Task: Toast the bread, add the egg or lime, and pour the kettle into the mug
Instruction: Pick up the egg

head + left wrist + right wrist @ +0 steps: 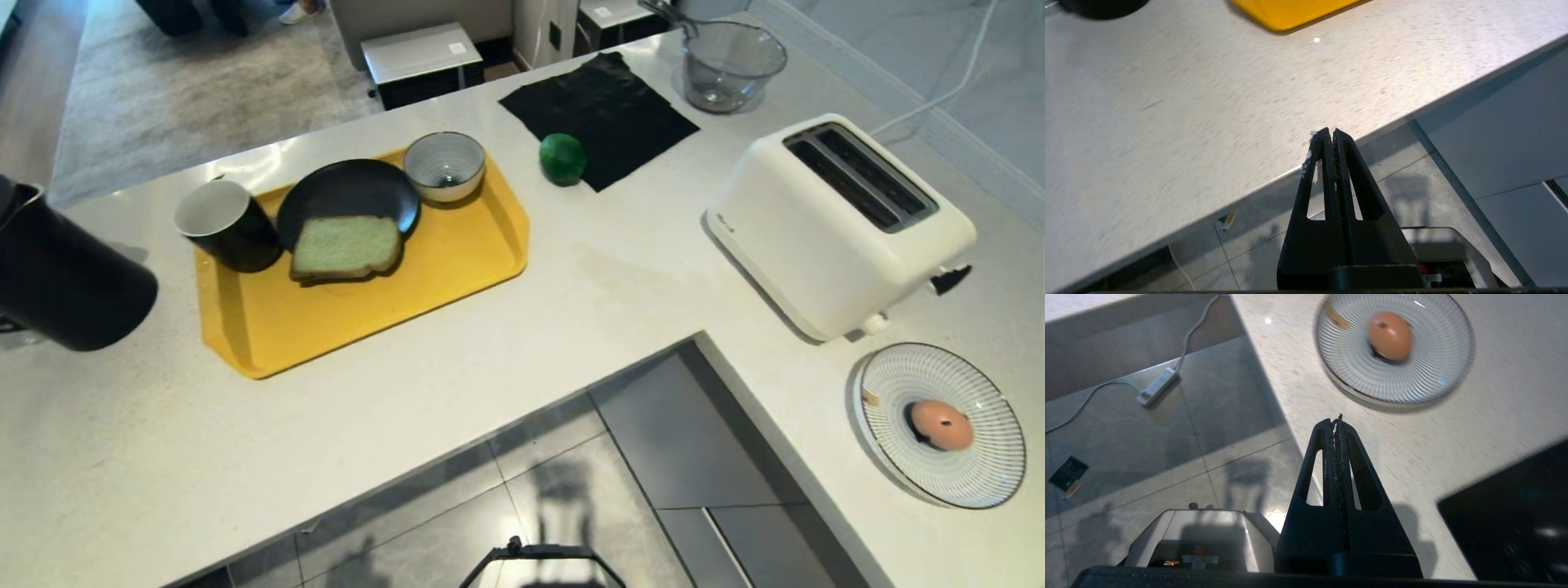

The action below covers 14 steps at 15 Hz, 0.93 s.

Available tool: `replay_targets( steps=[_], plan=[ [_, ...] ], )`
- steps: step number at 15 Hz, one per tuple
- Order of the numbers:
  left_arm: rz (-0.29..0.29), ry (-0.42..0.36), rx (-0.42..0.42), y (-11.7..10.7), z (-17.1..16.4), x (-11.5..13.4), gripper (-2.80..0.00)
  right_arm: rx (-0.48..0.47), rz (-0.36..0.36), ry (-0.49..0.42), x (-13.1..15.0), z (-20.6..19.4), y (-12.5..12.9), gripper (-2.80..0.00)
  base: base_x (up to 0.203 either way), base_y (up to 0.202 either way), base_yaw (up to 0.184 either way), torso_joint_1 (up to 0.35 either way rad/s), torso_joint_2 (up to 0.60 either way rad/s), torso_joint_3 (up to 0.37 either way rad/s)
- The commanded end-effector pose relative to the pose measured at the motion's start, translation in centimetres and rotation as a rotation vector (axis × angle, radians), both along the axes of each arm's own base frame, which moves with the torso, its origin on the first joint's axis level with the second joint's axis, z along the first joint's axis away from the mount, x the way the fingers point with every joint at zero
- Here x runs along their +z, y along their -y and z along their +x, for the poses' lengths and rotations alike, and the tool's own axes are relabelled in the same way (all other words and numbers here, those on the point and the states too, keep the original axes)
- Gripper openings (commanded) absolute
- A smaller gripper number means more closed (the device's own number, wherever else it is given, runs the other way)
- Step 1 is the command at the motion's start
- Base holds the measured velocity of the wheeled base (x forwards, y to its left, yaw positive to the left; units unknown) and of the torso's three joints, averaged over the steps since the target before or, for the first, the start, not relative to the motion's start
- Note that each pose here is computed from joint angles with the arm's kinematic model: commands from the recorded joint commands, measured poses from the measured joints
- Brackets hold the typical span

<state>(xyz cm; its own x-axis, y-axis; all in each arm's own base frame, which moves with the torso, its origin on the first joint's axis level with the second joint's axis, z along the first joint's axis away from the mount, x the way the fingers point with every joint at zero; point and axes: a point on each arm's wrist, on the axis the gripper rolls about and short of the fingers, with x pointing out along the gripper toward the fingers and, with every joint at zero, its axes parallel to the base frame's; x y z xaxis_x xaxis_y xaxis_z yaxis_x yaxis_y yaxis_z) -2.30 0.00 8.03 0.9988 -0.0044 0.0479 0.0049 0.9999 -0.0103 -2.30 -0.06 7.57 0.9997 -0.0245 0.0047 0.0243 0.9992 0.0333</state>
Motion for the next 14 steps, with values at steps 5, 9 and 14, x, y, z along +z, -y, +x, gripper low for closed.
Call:
replay_targets(
  steps=[5, 9, 14],
  plan=[
    [0.000, -0.014, 0.000, 0.00, 0.11, -0.42, -2.80, 0.000, 0.001, -0.002, 0.01, 0.02, 0.00, -2.80, 0.002, 0.007, -0.174, 0.002, 0.00, 0.001],
    [0.000, -0.014, 0.000, 0.00, 0.11, -0.42, -2.80, 0.000, -0.001, -0.002, 0.01, 0.02, 0.00, -2.80, 0.003, 0.008, -0.170, 0.002, 0.00, 0.005],
    [0.000, -0.014, 0.000, 0.00, 0.11, -0.42, -2.80, 0.000, -0.001, -0.003, 0.00, 0.02, 0.00, -2.80, 0.000, 0.001, -0.044, 0.001, 0.00, 0.002]
  ],
)
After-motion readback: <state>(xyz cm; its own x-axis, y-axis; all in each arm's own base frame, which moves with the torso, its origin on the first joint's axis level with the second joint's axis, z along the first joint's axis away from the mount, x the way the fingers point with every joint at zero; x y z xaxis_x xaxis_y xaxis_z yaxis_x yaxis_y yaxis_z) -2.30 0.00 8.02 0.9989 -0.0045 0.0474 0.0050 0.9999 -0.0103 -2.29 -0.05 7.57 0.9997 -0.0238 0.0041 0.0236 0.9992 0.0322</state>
